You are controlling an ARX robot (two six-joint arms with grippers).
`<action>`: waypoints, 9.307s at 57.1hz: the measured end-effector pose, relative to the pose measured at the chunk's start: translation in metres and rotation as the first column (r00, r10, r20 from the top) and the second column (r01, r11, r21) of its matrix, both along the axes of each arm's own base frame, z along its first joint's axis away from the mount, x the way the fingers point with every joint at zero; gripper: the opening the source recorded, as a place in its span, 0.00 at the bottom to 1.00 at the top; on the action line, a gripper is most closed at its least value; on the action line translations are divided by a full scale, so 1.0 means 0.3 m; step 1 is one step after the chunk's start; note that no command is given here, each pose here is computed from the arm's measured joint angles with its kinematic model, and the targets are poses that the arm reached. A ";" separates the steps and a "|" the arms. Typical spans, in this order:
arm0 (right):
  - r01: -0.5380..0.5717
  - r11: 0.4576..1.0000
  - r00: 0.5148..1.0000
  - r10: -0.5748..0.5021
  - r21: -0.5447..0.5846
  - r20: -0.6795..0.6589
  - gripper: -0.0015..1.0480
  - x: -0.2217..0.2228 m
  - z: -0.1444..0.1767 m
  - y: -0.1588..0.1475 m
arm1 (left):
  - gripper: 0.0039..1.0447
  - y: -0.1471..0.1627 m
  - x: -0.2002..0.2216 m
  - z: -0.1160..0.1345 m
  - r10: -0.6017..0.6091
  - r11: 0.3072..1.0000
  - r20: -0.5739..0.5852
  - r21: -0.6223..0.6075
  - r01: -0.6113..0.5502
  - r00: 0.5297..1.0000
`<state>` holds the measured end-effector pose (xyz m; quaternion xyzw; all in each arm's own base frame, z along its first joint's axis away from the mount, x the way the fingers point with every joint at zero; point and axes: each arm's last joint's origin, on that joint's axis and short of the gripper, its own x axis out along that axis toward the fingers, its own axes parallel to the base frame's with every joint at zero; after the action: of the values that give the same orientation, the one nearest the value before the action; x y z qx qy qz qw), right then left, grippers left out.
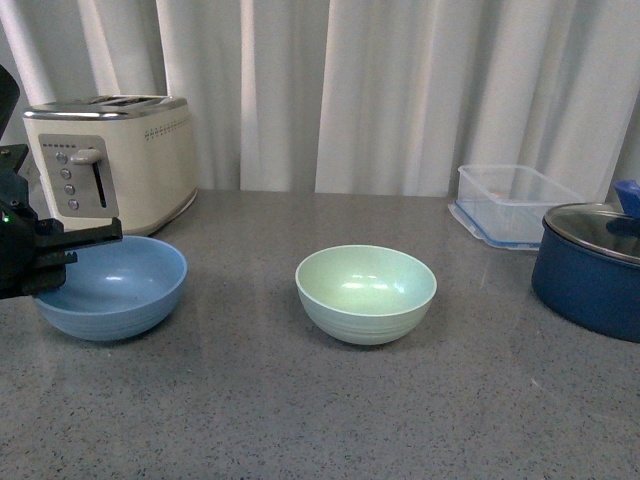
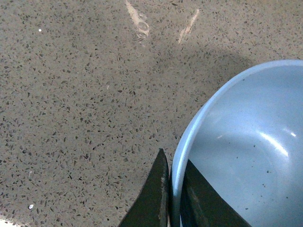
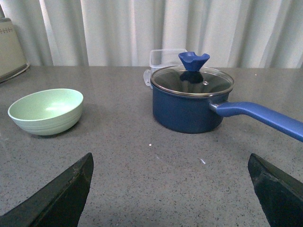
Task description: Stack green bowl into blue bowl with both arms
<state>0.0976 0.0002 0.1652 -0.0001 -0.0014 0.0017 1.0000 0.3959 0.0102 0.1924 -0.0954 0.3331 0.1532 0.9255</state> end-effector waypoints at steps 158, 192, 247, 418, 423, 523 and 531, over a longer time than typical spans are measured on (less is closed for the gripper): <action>0.000 1.000 1.000 0.000 0.000 0.000 0.90 0.000 0.000 0.000 | 0.95 -0.202 -0.142 0.270 -0.105 0.984 0.201 -0.120 0.130 0.974; 0.000 1.000 1.000 0.000 0.000 0.000 0.90 0.000 0.000 0.000 | 0.72 -0.144 -0.395 0.224 -0.298 0.954 0.510 0.165 0.249 0.807; 0.000 1.000 1.000 0.000 0.000 0.000 0.90 0.000 0.000 0.000 | 0.03 -0.034 -0.822 -0.044 -0.342 0.937 0.586 0.270 0.220 0.735; -0.128 0.982 0.578 0.190 0.142 -0.794 0.90 0.870 0.193 0.416 | 0.94 -0.034 -0.998 -0.073 -0.345 0.936 0.602 0.278 0.216 0.720; -0.135 0.981 0.578 0.191 0.139 -0.794 0.90 0.896 0.186 0.426 | 0.94 -0.034 -0.998 -0.073 -0.345 0.936 0.603 0.278 0.215 0.720; -0.221 0.971 0.617 0.214 0.095 -0.758 0.01 1.059 0.108 0.391 | 0.94 -0.034 -0.998 -0.073 -0.345 0.936 0.603 0.278 0.215 0.720; -0.241 0.966 0.612 0.222 0.088 -0.759 0.01 1.049 0.134 0.386 | 0.94 -0.034 -0.998 -0.073 -0.345 0.936 0.603 0.278 0.216 0.720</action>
<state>0.4123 0.1162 0.2053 -0.0106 0.4200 0.1308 0.8980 0.0965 -0.0001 0.1706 -0.0024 -0.0094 -0.0006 1.0000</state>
